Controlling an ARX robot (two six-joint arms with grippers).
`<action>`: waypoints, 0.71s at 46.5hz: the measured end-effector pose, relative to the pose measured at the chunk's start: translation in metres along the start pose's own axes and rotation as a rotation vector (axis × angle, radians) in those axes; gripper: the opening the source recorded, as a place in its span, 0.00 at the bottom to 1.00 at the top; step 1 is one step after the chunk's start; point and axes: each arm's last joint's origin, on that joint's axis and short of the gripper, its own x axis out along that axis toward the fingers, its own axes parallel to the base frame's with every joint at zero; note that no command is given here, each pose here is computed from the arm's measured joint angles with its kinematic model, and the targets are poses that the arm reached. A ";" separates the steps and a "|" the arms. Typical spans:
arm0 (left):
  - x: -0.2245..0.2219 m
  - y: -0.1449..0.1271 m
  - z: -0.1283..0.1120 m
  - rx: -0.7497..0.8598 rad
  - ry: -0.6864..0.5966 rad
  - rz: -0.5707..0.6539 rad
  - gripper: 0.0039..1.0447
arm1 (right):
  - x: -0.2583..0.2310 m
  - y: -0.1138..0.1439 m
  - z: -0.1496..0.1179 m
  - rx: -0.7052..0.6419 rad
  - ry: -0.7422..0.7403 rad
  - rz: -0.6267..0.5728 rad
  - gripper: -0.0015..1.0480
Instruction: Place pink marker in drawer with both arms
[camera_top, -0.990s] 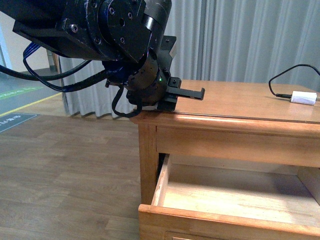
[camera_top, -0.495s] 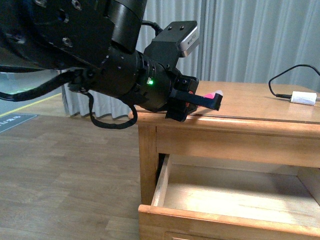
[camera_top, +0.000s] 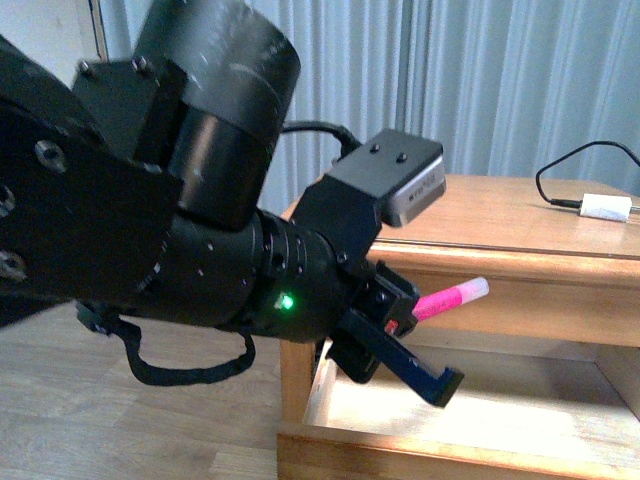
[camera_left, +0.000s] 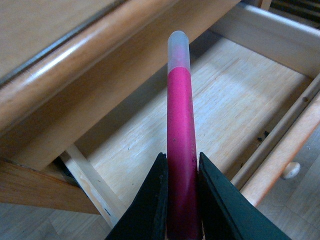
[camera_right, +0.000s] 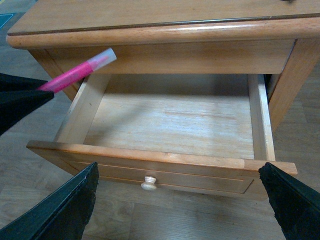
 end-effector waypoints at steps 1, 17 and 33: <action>0.003 -0.001 -0.003 -0.001 0.009 0.006 0.14 | 0.000 0.000 0.000 0.000 0.000 0.000 0.92; 0.054 -0.004 -0.027 -0.052 0.061 0.106 0.29 | 0.000 0.000 0.000 0.000 0.000 0.000 0.92; 0.025 -0.007 -0.010 -0.158 0.025 0.247 0.84 | 0.000 0.000 0.000 0.000 0.000 0.000 0.92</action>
